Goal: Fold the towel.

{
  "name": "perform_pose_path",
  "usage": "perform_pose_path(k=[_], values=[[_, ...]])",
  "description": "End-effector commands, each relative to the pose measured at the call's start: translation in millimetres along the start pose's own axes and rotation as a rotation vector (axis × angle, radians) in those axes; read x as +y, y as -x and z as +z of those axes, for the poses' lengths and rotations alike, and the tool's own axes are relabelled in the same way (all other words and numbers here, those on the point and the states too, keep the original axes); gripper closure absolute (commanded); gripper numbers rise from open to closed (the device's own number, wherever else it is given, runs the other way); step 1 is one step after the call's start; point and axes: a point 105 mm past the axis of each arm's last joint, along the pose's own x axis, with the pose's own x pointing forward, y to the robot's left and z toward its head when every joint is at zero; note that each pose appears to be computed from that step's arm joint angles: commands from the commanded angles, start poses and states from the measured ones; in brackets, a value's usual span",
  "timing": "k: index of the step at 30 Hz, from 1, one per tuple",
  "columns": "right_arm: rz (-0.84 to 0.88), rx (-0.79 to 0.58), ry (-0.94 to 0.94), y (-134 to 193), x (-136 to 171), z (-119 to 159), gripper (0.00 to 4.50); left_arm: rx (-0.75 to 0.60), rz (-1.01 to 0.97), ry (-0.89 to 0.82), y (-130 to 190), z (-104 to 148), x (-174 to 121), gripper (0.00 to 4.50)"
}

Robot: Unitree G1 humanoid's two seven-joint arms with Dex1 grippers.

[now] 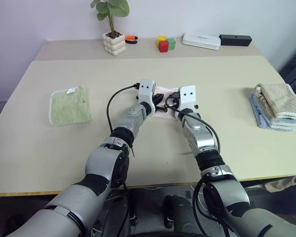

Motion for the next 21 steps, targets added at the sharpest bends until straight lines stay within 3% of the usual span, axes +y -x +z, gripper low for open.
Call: perform_pose_path(k=[1,15,21], values=[[-0.063,0.019,0.004,2,-25,-6,4.47,-0.067,0.099,0.043,14,17,39,4.44],[-0.128,0.001,0.000,-1,-42,4,4.47,-0.143,0.115,0.040,20,36,50,4.44],[-0.177,0.002,-0.005,1,-54,5,4.47,-0.213,0.045,0.066,19,51,38,4.44]])
